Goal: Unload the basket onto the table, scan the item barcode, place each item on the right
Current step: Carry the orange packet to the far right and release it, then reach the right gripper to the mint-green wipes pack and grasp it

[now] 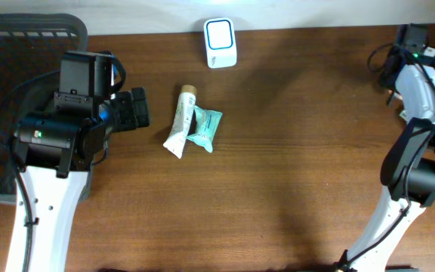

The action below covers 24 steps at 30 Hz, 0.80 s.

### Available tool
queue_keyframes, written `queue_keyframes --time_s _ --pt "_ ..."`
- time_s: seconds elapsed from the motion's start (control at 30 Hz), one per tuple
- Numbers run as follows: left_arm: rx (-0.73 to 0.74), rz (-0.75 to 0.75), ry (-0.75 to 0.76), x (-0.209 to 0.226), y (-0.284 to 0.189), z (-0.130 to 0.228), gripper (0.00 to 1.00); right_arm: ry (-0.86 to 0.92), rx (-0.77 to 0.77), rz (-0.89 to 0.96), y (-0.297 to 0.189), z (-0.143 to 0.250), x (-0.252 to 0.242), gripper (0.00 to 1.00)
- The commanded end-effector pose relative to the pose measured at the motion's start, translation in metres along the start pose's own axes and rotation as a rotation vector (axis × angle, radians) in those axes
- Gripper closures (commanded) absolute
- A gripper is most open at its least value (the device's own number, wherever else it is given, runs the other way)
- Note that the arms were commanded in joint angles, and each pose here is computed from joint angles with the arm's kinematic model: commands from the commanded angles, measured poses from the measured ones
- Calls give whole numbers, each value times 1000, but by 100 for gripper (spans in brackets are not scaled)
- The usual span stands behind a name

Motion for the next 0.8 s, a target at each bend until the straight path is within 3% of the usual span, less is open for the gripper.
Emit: queue_keyframes --time_s 0.0,0.07,0.13,0.17,0.2,0.23,0.4,0.6,0.73,0.77 --pt "-6 -15 13 3 0 -1 1 11 14 -9 4 4 0 87" --pt "-6 -15 13 3 0 -1 1 6 25 -7 4 7 0 85" --pt "-6 -15 13 3 0 -1 1 2 35 4 5 9 -2 75" --pt "-6 -15 13 3 0 -1 1 -1 40 6 7 11 -1 65" --pt "-6 -15 13 3 0 -1 1 -1 41 3 7 11 -1 46" --pt "-6 -15 13 3 0 -1 1 -3 45 -3 8 12 1 43" --pt "-6 -15 13 3 0 -1 1 -24 67 -238 0 17 44 45" --pt "-6 -15 13 3 0 -1 1 -93 132 -969 -82 35 167 42" --pt "-6 -15 13 3 0 -1 1 -182 275 -1077 -124 77 209 41" --pt "-6 -15 13 3 0 -1 1 -207 304 -1079 -131 87 217 36"
Point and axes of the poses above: each gripper's point midway between its finger pads, its own y axis out along the fingers, its own x axis along the line the jaws close on, z = x × y, the point moved 1 cm from there along -y, back along the fingers, and after that the axes turned 12 degrees about -y, right-handed, at the moved point
